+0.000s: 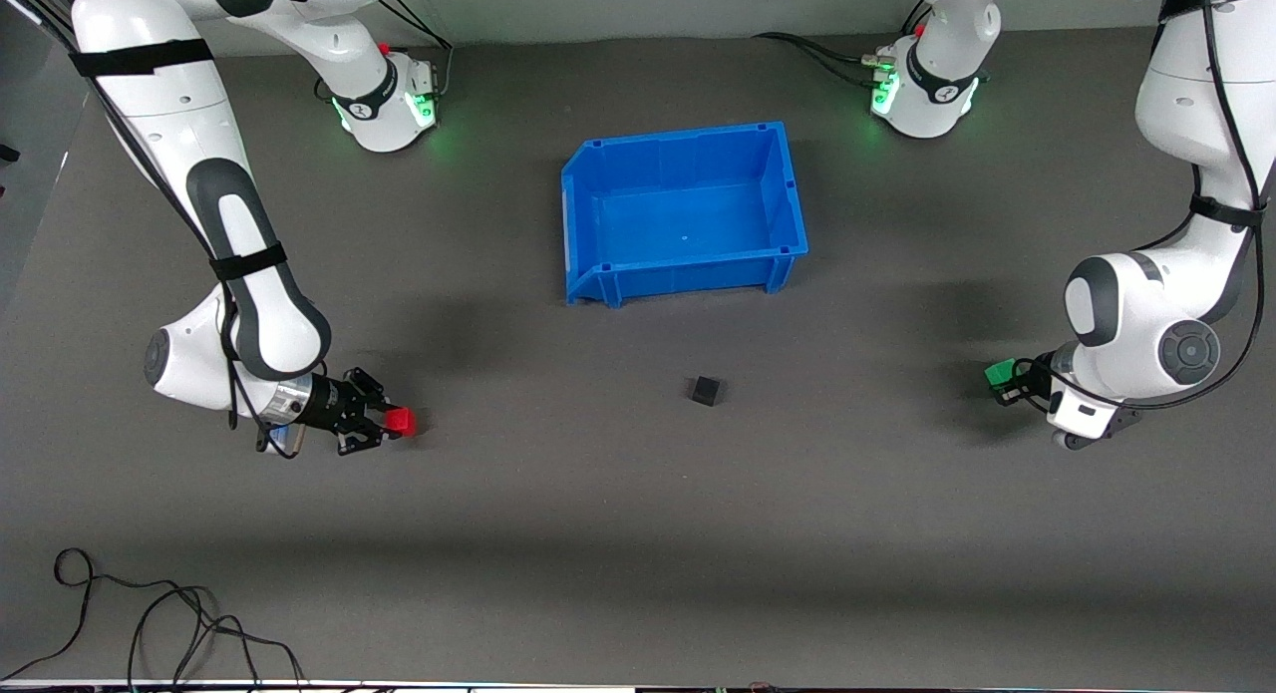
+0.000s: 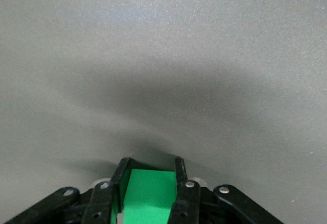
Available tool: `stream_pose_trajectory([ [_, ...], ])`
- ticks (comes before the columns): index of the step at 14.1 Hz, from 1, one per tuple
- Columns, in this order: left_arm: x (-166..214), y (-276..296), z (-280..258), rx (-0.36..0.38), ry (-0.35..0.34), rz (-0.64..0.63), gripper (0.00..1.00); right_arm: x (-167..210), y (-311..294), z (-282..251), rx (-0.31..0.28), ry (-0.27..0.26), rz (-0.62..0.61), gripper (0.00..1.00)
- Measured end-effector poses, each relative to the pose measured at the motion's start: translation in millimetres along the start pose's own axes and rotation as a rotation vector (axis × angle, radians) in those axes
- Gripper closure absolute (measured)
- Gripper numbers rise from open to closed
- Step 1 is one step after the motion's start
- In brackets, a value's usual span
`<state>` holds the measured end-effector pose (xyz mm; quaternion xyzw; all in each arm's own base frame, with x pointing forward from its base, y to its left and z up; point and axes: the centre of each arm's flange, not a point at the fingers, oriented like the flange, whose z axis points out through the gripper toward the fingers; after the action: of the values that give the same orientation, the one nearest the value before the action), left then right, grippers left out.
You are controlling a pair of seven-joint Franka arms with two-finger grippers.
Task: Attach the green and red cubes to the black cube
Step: 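Close the right gripper on the red cube while the left gripper grasps green, then carry the green cube with the left gripper toward the black cube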
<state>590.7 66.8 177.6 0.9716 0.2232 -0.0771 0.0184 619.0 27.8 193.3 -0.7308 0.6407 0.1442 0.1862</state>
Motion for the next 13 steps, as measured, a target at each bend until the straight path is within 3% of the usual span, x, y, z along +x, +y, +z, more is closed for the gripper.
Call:
stream_pose_trajectory([
  [3,-8,22,-2,-0.080,-0.034,-0.139,0.61,-15,-17,-12,0.000,-0.035,0.031,0.60],
  [7,-35,84,-6,-0.223,-0.133,-0.367,0.61,-31,-20,-8,-0.021,-0.053,0.035,0.60],
  [10,-60,135,-9,-0.245,-0.168,-0.480,0.61,-40,-22,-9,-0.031,-0.067,0.042,0.60],
  [13,-92,192,-10,-0.255,-0.137,-0.589,0.61,-99,-27,-7,-0.052,-0.083,0.100,0.60],
])
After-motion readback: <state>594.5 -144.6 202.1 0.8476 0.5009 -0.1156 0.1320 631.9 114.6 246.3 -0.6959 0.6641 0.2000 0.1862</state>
